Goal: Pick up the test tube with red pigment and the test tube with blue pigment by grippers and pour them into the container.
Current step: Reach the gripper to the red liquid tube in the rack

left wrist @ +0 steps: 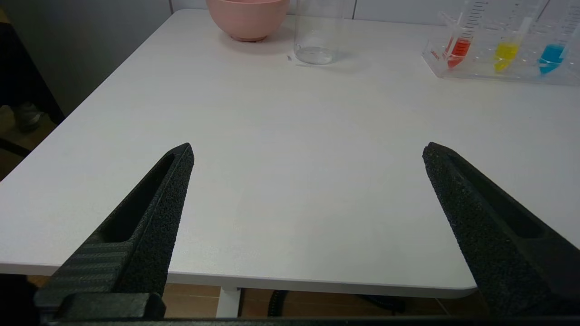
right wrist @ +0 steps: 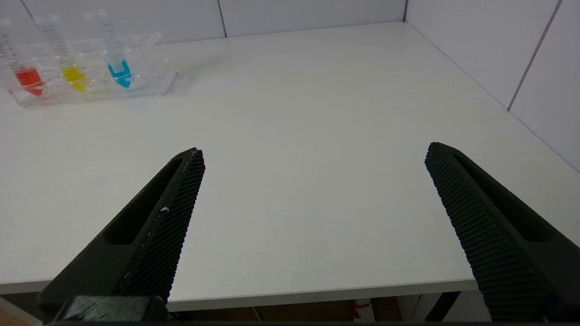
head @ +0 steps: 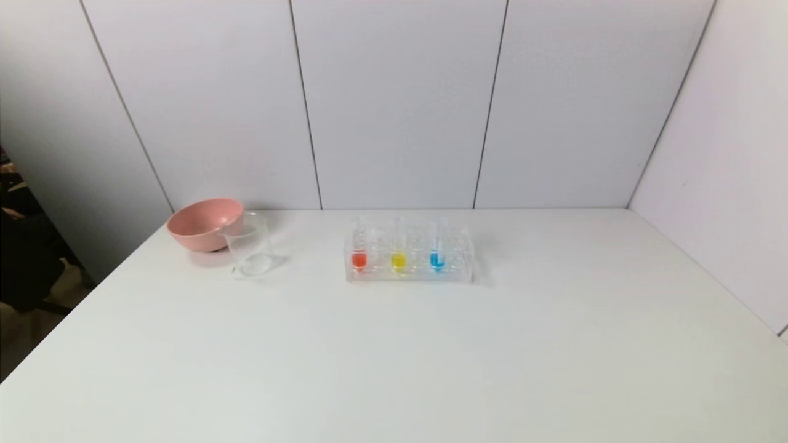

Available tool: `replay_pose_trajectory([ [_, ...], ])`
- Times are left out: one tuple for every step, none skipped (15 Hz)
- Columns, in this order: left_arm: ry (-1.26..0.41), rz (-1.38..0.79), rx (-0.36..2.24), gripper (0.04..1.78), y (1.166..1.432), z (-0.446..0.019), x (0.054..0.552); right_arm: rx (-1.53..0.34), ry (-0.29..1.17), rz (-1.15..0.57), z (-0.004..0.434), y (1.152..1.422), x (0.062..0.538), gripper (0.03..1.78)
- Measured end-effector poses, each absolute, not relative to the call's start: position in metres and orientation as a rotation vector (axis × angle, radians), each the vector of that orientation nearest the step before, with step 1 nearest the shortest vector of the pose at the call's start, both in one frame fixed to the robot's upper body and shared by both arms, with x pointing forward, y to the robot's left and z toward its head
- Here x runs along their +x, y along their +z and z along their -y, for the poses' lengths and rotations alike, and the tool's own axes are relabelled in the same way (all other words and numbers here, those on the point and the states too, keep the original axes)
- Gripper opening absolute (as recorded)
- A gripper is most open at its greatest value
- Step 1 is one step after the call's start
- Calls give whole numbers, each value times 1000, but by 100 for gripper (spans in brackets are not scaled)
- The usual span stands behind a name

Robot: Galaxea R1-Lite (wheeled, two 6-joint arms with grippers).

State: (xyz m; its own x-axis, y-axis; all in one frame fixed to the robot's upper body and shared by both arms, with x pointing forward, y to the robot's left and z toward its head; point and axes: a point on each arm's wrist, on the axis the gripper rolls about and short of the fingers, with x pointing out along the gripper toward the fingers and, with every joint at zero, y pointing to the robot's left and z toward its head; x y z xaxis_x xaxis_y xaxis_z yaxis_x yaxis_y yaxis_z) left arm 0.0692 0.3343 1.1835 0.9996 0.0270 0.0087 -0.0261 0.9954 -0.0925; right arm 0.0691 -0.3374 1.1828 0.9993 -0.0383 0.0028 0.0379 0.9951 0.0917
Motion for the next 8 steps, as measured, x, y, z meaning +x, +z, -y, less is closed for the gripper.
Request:
replay_pose_trajectory([
  [27,10,-93,176,1184,-334,69,92,-38,5,337,1183,69,177],
  [27,9,-91,176,1183,-334,69,92,-38,5,337,1183,69,177],
  [26,9,-91,176,1183,-334,69,92,-38,5,337,1183,69,177],
  [26,9,-90,176,1183,-334,69,92,-38,5,337,1183,69,177],
  [26,9,-88,176,1183,-334,69,92,-38,5,337,1183,69,177],
  [26,9,-88,176,1183,-334,69,92,-38,5,337,1183,69,177],
  [26,9,-87,176,1183,-334,69,92,-38,5,337,1183,69,177],
  [26,8,-85,176,1183,-334,69,92,-38,5,337,1183,69,177],
])
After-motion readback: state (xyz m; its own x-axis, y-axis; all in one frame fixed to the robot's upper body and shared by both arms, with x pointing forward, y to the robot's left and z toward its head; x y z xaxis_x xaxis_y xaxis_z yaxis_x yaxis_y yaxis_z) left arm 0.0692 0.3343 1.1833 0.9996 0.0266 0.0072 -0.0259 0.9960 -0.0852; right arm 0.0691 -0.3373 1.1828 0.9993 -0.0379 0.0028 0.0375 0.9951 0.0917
